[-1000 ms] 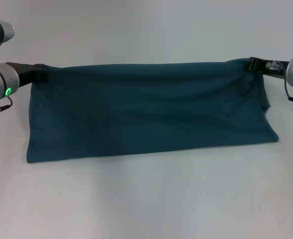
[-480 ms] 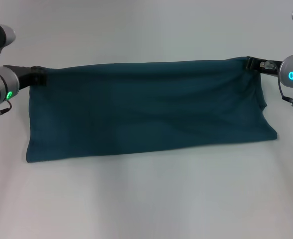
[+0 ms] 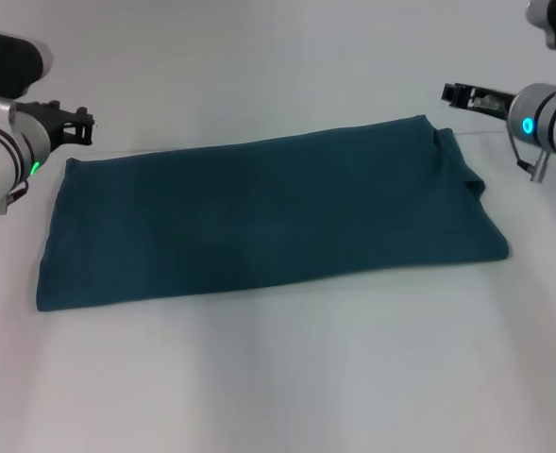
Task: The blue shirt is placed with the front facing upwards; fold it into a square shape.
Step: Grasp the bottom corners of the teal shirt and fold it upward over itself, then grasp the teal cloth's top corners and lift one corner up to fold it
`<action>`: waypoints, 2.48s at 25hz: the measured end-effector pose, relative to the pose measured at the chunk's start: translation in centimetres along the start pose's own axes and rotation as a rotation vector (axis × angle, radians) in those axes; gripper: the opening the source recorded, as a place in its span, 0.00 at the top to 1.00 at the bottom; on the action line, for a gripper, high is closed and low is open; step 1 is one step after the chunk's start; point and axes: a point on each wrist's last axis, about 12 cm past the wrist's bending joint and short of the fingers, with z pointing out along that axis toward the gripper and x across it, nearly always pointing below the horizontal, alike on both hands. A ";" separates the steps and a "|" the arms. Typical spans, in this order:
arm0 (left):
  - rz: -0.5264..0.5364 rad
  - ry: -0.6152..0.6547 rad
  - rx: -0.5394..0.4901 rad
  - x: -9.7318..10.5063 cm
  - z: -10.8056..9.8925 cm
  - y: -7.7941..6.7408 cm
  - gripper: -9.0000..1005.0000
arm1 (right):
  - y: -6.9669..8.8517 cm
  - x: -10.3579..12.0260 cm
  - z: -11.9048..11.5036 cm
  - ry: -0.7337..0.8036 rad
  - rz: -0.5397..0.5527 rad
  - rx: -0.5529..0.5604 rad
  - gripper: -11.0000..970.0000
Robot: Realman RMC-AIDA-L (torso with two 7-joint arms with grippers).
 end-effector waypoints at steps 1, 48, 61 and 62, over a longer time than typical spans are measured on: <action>-0.002 -0.002 -0.003 -0.1 0.0 0.2 0.74 | -0.2 -0.2 0.0 -0.004 -0.001 0.002 0.64; -0.454 0.415 0.212 5.6 -3.3 5.2 0.13 | -5.2 2.4 -4.9 0.132 0.011 -0.225 0.05; -0.457 0.445 0.207 7.3 -3.2 4.5 0.13 | -4.9 2.7 -4.8 0.145 0.008 -0.233 0.06; -0.459 0.445 0.208 7.3 -3.2 4.4 0.14 | -4.8 2.7 -4.7 0.146 0.008 -0.233 0.06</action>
